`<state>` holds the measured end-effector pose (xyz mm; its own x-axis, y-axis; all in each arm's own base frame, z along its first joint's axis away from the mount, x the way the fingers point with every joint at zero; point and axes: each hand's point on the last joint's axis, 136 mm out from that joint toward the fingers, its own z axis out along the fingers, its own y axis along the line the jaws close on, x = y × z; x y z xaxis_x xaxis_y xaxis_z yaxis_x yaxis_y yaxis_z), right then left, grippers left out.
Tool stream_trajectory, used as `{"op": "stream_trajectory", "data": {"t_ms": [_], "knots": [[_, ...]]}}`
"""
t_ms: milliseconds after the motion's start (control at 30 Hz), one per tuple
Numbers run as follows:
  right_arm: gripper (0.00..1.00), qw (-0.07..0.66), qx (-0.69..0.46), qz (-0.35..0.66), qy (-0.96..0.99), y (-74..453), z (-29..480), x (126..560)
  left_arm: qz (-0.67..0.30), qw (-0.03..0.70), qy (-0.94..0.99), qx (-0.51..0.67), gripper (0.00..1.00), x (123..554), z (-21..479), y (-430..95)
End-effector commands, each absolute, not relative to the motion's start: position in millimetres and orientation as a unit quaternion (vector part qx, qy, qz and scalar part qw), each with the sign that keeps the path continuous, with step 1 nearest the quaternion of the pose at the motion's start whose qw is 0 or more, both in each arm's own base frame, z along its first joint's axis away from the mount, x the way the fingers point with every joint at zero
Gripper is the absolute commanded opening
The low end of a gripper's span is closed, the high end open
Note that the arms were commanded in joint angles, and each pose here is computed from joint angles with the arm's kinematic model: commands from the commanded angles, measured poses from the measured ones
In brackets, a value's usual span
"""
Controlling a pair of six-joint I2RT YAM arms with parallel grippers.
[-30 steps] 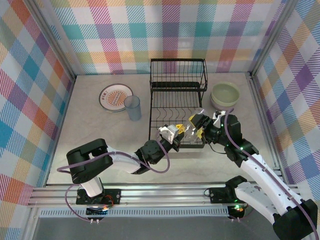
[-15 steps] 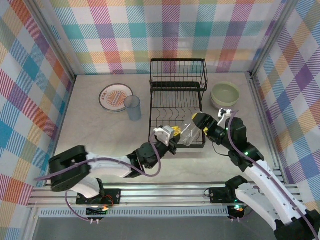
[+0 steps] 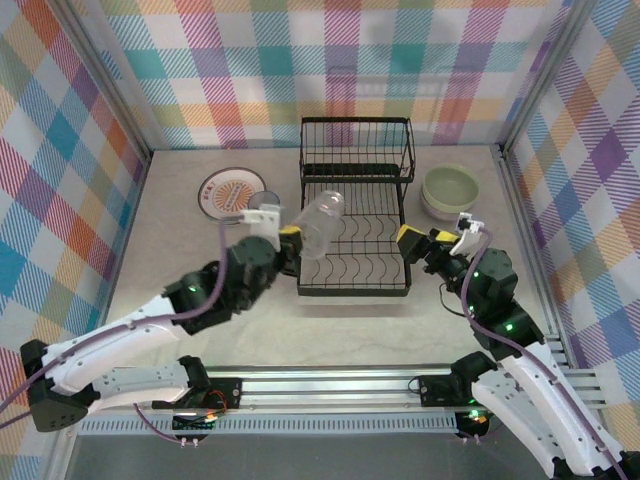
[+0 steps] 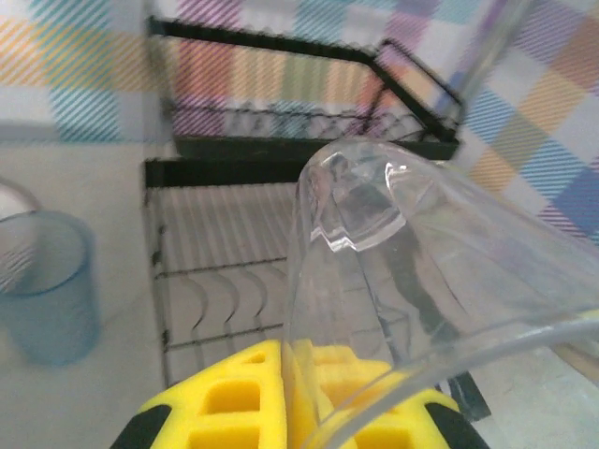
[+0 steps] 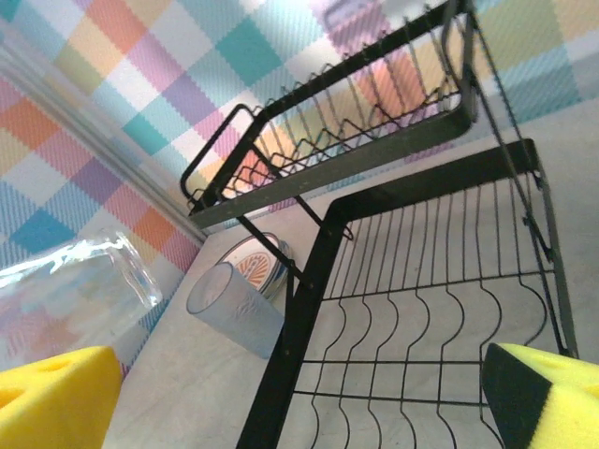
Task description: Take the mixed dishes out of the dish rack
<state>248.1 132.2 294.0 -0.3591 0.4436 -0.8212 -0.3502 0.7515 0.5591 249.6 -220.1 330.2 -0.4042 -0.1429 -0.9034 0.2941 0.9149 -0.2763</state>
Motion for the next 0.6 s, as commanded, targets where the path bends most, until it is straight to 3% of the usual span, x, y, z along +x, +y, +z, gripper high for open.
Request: {"op": "stream_trajectory", "data": {"t_ms": [0,333,567], "knots": [[0.99,0.591,-0.068,0.365,0.716,154.9,295.0,237.5,-0.137,0.439,0.887,0.026,0.00,235.2,307.7,-165.2],[0.99,0.561,-0.253,0.397,0.681,216.9,252.0,201.1,-0.114,0.275,0.954,0.026,0.00,276.9,322.8,-140.3],[0.99,0.541,-0.283,0.409,0.679,231.1,224.3,191.6,-0.084,0.234,0.968,0.025,0.00,326.3,318.3,-131.9]]}}
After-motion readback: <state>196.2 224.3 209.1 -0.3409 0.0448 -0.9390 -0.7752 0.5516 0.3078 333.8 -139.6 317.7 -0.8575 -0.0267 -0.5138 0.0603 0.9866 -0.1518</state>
